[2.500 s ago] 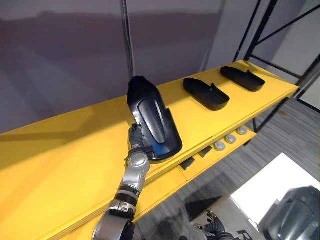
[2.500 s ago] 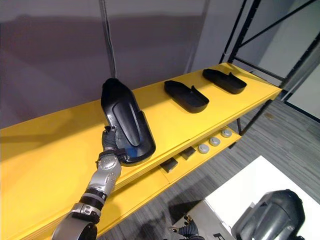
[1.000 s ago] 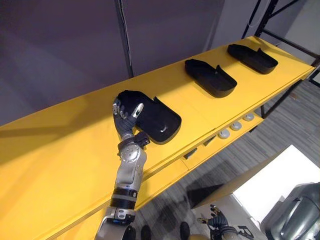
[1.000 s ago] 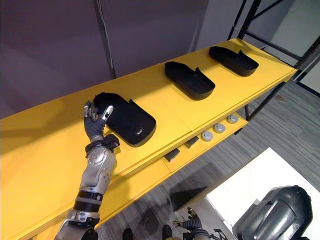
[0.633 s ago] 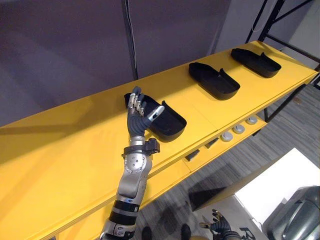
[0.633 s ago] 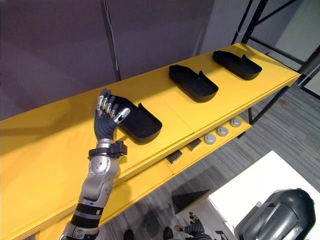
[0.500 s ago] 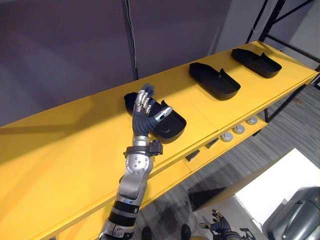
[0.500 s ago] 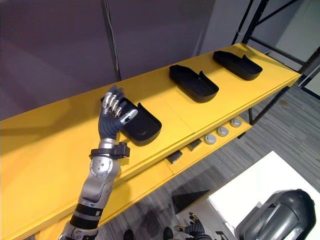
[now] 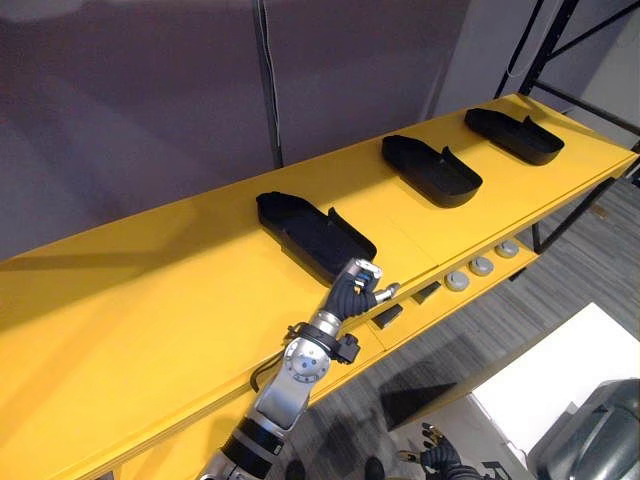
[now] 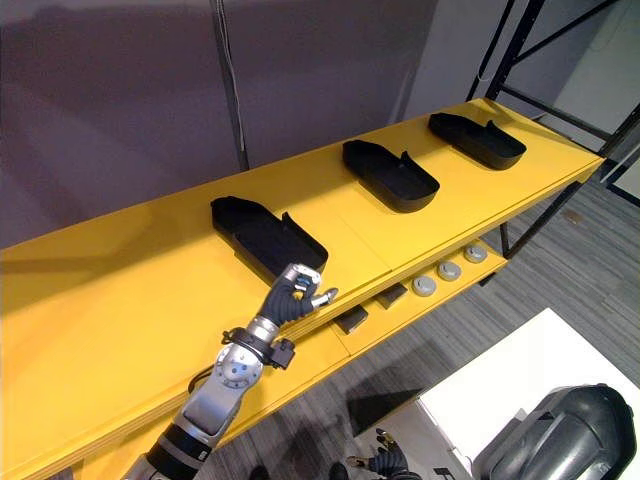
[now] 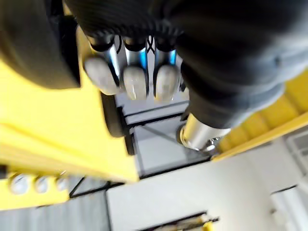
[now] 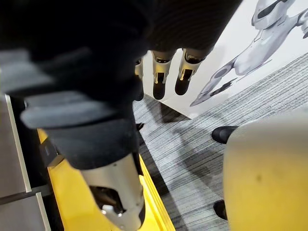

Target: Walk over and take plastic housings, then place them on the shelf

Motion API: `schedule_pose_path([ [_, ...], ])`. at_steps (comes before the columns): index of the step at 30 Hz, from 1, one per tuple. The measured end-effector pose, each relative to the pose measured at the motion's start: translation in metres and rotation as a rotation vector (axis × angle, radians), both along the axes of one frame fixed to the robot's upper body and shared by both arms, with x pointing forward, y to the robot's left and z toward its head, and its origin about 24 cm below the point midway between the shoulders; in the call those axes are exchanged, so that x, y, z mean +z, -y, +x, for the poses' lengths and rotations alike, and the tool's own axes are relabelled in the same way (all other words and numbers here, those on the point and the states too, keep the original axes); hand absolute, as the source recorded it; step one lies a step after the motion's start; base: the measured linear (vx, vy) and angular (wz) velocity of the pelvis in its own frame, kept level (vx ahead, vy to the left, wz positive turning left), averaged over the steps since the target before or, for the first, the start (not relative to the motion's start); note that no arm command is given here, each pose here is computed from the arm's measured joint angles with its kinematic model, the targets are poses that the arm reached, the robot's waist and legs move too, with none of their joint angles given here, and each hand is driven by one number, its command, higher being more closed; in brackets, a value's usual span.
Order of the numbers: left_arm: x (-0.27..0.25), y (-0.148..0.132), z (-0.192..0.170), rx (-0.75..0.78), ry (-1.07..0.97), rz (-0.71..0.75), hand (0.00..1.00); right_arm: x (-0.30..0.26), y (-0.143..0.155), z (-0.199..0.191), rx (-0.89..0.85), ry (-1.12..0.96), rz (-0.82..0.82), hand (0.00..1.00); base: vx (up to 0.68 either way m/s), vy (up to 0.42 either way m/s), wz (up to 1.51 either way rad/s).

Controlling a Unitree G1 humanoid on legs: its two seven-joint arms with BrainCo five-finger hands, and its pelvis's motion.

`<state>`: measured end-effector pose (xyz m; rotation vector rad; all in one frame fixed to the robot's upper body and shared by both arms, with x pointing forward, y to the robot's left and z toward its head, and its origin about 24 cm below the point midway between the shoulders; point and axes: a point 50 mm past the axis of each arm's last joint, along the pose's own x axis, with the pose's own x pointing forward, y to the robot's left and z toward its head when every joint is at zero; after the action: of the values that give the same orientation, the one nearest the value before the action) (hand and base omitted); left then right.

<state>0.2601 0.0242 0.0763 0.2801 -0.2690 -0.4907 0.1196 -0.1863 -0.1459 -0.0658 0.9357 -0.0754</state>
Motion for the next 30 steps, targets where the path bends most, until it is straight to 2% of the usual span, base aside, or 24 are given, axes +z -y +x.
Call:
schedule_pose_path([
  [6,-0.026,0.004,0.009,0.002,-0.068,0.126,1.00,0.001,-0.001,0.004,0.000,0.008,-0.002,0.00,0.00,0.002,-0.01],
  [12,-0.027,-0.002,0.028,0.099,-0.039,0.204,1.00,0.003,-0.002,0.012,0.000,0.027,-0.007,0.00,-0.01,0.010,-0.05],
  [16,-0.024,-0.008,0.039,0.167,-0.023,0.222,1.00,0.004,-0.002,0.015,-0.007,0.033,-0.016,0.00,-0.02,0.008,-0.06],
  [30,0.007,-0.034,0.070,0.405,0.039,0.151,1.00,0.010,-0.004,0.031,-0.010,0.081,-0.024,0.00,0.01,0.004,-0.03],
])
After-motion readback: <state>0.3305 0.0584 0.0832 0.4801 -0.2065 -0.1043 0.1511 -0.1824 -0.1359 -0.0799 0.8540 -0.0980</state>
